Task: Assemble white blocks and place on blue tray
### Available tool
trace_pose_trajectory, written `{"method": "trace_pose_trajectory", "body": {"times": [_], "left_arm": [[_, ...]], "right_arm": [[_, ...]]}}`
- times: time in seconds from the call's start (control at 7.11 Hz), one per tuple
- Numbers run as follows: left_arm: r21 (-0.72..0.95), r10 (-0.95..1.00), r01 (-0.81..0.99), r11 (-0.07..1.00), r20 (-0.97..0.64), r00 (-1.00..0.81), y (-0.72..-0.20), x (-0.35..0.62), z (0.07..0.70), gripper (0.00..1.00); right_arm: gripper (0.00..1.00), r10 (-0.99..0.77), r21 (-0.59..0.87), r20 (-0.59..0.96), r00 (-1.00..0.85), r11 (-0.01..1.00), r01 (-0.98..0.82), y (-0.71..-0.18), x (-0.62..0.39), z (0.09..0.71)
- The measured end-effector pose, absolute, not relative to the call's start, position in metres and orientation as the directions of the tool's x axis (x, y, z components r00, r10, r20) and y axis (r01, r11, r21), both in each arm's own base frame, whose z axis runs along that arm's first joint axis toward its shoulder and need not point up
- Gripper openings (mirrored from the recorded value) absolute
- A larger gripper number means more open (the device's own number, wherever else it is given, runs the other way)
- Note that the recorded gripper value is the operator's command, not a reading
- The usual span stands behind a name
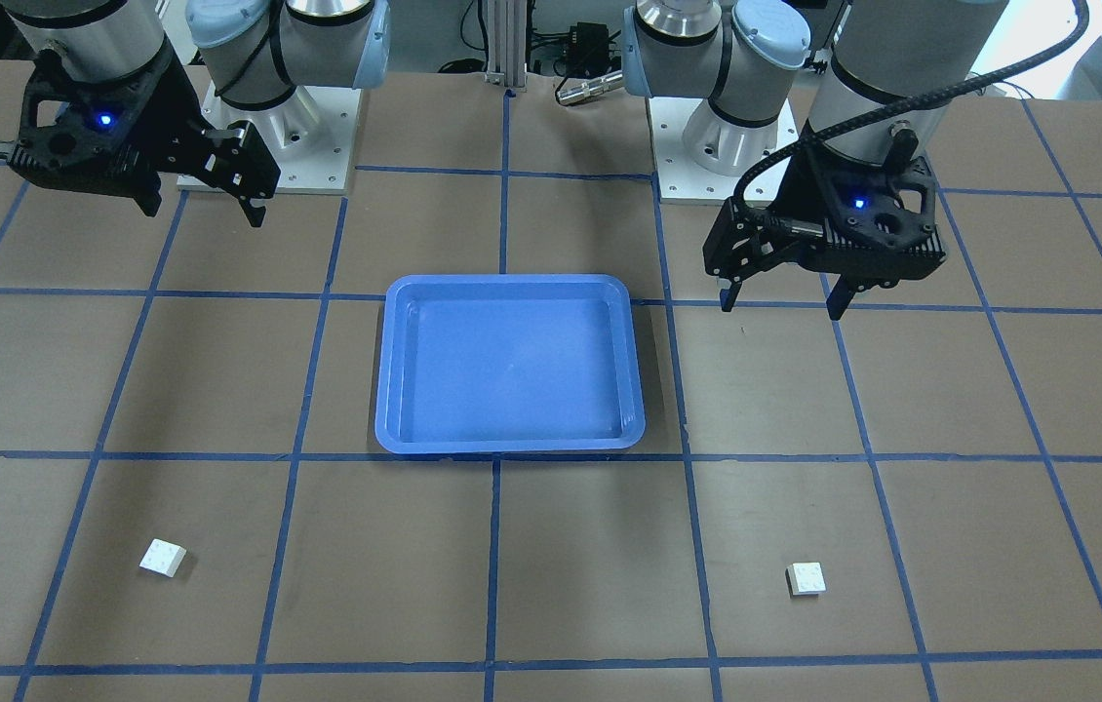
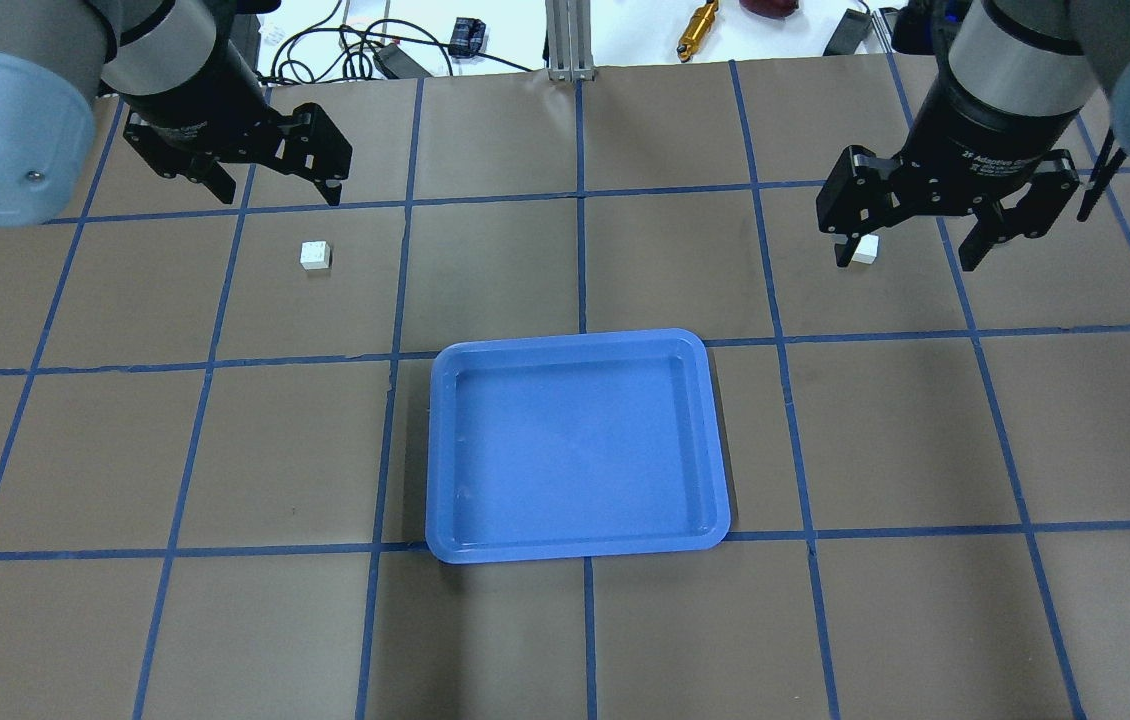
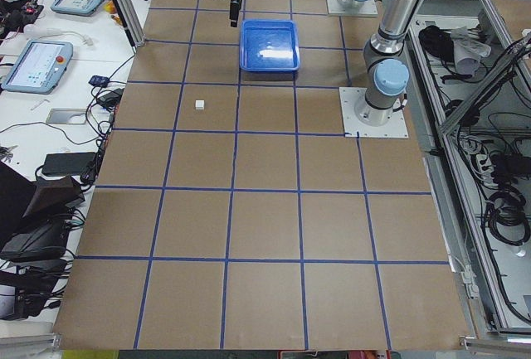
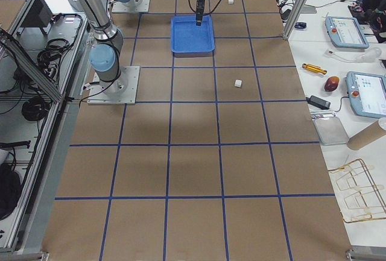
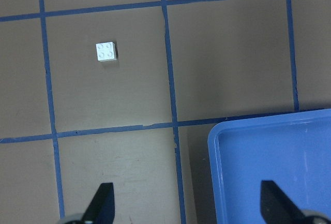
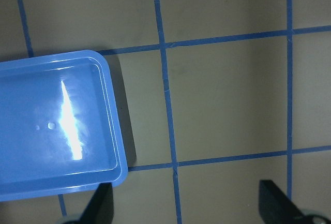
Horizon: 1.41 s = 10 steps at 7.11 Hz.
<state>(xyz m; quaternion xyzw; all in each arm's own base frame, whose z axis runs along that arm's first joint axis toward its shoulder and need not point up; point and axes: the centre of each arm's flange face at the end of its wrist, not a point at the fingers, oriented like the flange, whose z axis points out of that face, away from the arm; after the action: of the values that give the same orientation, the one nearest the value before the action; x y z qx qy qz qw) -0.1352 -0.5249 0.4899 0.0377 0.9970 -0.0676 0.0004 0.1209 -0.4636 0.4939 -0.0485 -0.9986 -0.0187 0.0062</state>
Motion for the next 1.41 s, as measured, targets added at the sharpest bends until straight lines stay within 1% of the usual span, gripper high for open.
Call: {"method": "trace_pose_trajectory", "body": {"times": [1.41], "left_arm": [[-0.14,0.076,0.077,0.987,-0.009,-0.997,-0.5225,-0.1357,0.4931,1.0]], "right_arm": [[1.0,0.096,0.031,0.022,-0.995,0.995,0.097,-0.4643,0.1201,0.4939]]}}
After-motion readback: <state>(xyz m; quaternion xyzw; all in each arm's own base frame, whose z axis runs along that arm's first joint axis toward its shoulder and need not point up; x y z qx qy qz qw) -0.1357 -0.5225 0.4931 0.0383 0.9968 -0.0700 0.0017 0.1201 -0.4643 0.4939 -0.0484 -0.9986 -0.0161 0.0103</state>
